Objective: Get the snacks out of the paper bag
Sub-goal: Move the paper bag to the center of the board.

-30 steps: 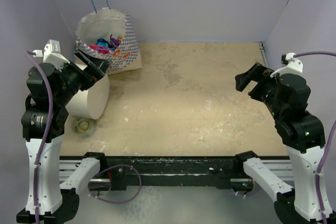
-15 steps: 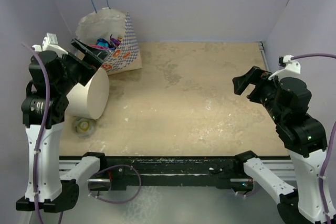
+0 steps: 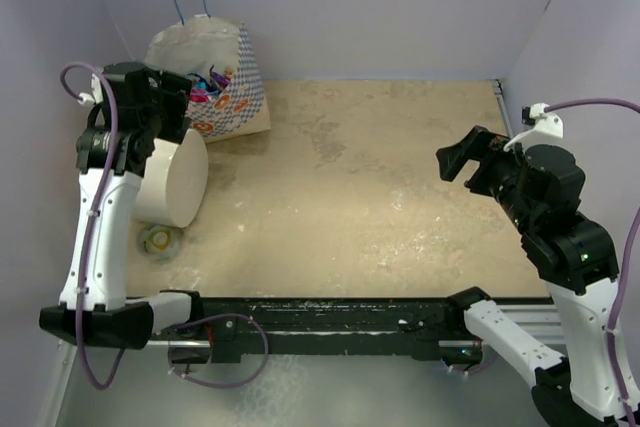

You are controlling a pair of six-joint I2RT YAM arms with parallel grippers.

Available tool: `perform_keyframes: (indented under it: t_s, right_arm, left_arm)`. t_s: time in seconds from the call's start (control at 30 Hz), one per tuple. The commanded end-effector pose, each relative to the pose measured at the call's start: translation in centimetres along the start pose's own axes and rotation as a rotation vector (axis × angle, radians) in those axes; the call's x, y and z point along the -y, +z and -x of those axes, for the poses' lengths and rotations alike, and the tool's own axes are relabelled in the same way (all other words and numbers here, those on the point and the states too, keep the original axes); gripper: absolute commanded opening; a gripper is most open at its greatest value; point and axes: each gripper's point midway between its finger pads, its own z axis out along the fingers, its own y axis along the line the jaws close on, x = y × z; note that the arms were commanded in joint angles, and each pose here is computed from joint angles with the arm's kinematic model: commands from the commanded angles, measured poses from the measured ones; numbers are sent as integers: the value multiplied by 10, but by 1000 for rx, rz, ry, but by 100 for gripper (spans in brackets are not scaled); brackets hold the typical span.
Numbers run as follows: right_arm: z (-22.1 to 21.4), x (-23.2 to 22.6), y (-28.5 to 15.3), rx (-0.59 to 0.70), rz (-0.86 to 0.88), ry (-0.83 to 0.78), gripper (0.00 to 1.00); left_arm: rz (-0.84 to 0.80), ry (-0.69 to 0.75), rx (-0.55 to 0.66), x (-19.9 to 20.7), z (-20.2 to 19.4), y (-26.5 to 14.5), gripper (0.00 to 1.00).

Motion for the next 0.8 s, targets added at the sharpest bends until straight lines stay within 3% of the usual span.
perform_keyframes:
  t_s: [0.0,0.3,0.43,0.57,0.77]
  right_arm:
    - [14,-3,-5,62,16,21,99]
    - [22,1,-13,108,2,33,100]
    - [19,3,-12,103,-4,34,100]
    - [16,2,-9,92,-3,35,100]
    - [10,2,-5,75,3,37,100]
  left_arm:
    - [-66,-85,91,40,23,20,86]
    - [182,-236,108,12,20,70,76]
    - [174,-248,81,16,14,88,60]
    - [116,-218,14,27,1,101,52]
    - [35,-149,-70,38,-29,102,20]
